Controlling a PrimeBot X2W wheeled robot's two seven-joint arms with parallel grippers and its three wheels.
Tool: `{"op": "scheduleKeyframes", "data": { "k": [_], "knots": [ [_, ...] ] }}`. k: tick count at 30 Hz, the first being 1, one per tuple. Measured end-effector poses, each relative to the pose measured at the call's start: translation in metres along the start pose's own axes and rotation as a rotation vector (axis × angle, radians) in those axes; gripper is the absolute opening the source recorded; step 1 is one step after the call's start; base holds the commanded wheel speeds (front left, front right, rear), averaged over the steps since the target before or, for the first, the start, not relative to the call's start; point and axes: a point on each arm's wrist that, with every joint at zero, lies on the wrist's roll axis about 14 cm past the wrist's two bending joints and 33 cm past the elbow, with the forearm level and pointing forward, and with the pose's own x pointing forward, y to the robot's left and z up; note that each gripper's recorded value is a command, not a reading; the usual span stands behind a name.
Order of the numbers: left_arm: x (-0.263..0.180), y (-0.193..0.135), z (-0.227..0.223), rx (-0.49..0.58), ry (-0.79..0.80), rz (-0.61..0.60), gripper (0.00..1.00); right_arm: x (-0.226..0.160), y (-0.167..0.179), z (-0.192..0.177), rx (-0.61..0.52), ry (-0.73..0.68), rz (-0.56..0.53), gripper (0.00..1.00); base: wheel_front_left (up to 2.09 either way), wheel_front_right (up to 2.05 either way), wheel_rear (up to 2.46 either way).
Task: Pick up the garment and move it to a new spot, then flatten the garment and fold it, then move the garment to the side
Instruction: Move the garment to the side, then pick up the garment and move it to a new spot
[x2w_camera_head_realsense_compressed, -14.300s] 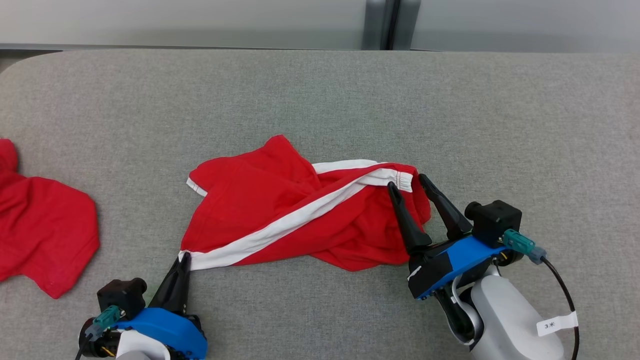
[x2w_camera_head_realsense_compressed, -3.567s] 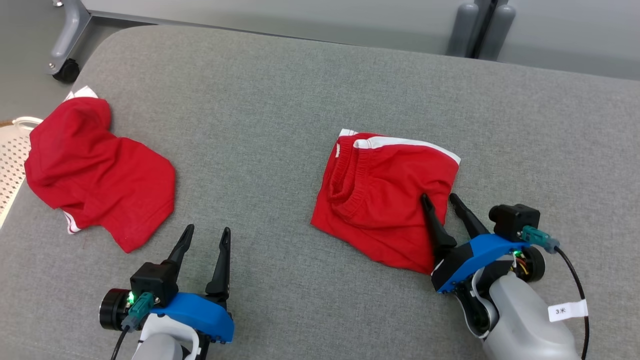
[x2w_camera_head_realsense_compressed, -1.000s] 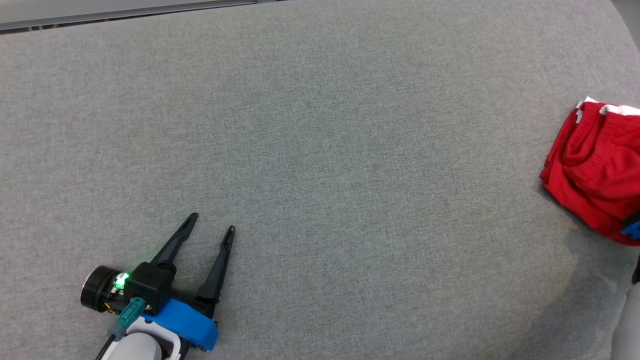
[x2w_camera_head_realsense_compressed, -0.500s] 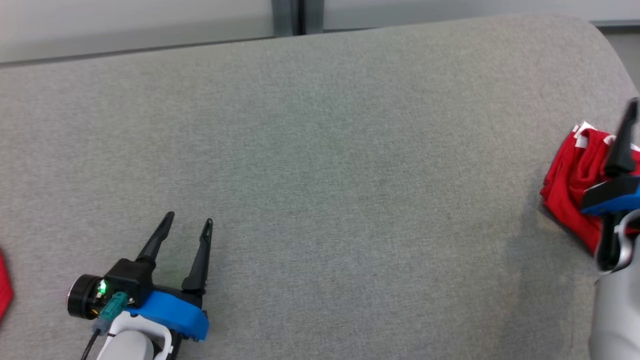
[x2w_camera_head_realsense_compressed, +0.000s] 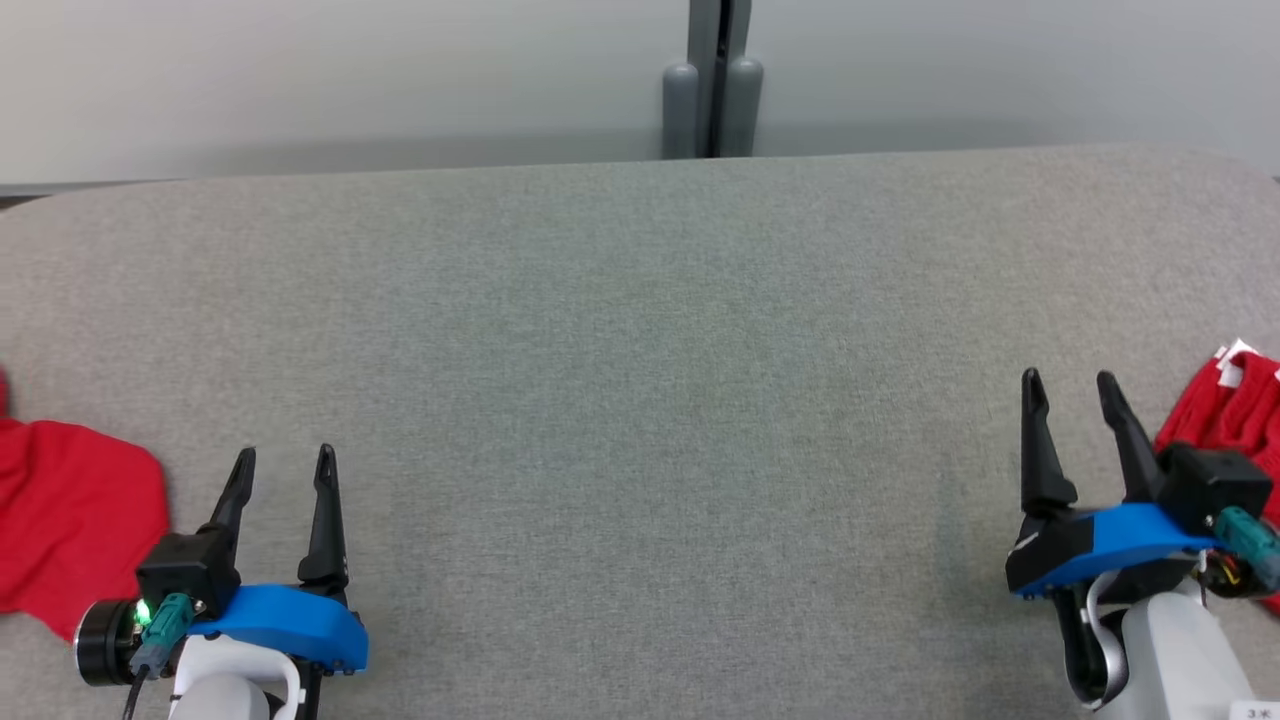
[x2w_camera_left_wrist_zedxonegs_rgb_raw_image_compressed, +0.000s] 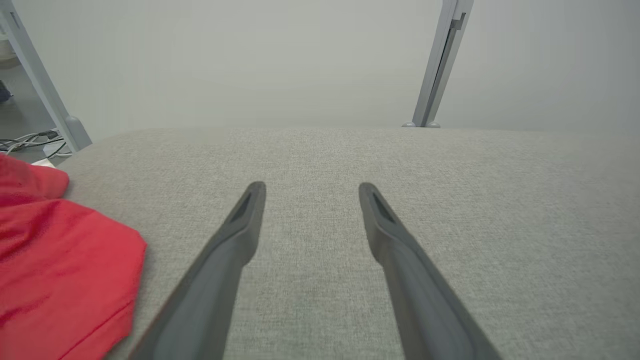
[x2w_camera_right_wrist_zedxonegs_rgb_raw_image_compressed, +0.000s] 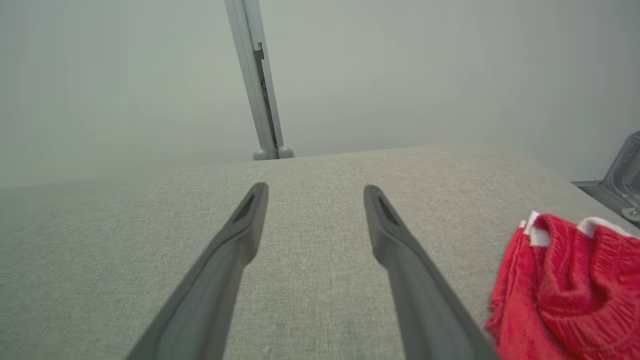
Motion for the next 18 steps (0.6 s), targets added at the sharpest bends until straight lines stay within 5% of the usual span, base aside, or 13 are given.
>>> {"op": "scheduleKeyframes", "data": {
  "k": [18],
  "knots": [
    [-0.050, 0.002, -0.004, 0.001, -0.005, 0.066, 1.00, -0.044, 0.055, 0.000, -0.020, 0.016, 0.174, 1.00, 0.00, 0.00, 0.00]
  ]
}}
